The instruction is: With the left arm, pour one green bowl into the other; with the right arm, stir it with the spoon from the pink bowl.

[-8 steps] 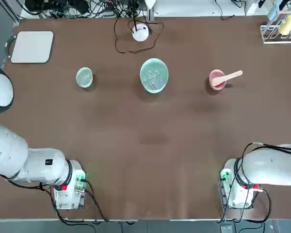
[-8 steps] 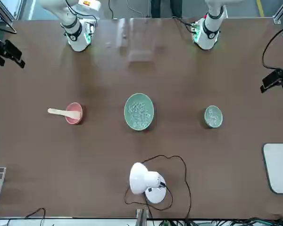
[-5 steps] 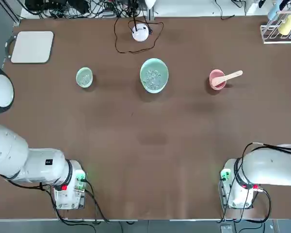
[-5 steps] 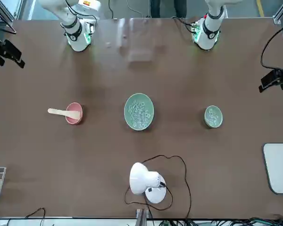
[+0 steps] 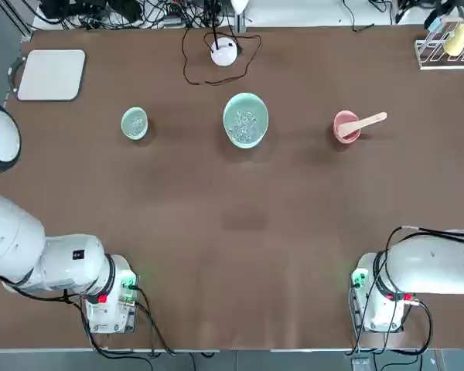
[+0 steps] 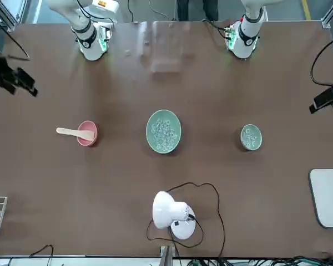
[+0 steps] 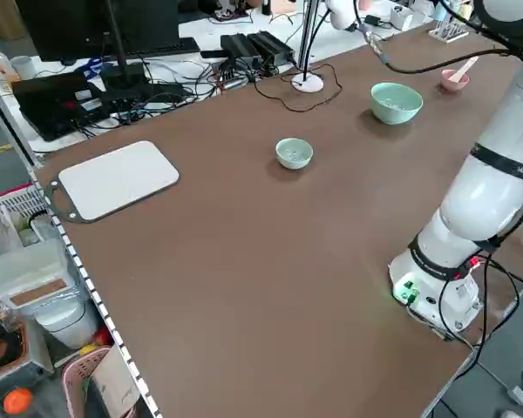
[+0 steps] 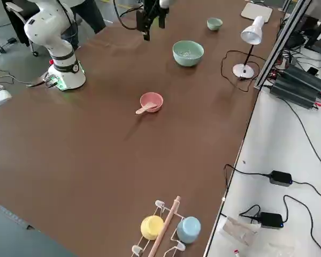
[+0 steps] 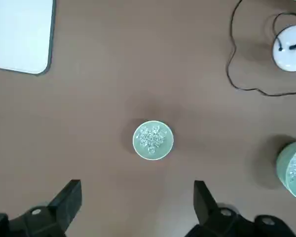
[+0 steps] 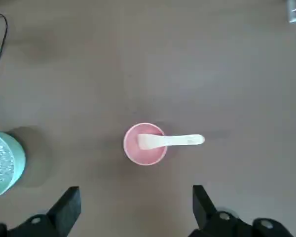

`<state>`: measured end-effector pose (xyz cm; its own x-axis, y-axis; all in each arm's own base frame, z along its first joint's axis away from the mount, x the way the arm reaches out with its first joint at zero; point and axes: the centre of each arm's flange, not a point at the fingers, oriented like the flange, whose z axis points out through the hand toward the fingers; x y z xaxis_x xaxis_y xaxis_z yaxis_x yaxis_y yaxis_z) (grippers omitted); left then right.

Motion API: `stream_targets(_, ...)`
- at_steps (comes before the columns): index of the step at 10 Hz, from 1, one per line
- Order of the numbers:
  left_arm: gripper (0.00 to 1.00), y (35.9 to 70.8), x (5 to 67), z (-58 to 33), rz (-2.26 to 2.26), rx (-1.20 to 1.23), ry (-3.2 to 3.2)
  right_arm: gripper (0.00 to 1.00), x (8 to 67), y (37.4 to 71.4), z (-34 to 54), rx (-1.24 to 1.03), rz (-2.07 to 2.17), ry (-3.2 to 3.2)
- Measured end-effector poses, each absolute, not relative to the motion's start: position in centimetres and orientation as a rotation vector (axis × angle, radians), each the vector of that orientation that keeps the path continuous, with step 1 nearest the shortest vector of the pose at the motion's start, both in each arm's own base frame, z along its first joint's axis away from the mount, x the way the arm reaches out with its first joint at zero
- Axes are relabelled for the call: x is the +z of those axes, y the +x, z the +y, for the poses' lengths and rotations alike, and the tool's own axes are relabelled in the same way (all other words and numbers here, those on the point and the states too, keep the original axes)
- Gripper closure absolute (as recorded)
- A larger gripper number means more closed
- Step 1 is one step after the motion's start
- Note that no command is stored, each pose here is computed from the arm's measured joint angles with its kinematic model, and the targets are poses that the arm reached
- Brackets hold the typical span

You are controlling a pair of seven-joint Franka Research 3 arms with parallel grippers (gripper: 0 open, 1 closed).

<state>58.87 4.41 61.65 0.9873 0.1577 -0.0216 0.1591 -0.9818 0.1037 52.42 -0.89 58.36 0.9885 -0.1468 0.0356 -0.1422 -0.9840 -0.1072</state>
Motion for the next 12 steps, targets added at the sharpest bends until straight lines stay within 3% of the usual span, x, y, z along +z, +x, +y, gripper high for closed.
stream_targets(4,0.0,62.5,52.2,5.8,0.29,-0.149,3.018,0.0,48.6,54.3,0.4,0.131,0.211,-2.784)
stream_targets(6,0.02,63.5,46.5,5.3,0.29,-0.111,3.021,0.0,43.9,54.5,-4.5,0.23,0.186,-2.617)
stream_targets(8,0.05,63.1,40.7,3.5,0.254,-0.055,3.031,0.0,40.4,53.9,-9.9,0.255,0.213,-2.481)
stream_targets(12,0.1,59.1,30.7,2.5,0.165,-0.02,3.08,0.0,34.9,52.9,-15.4,0.217,0.254,-2.318)
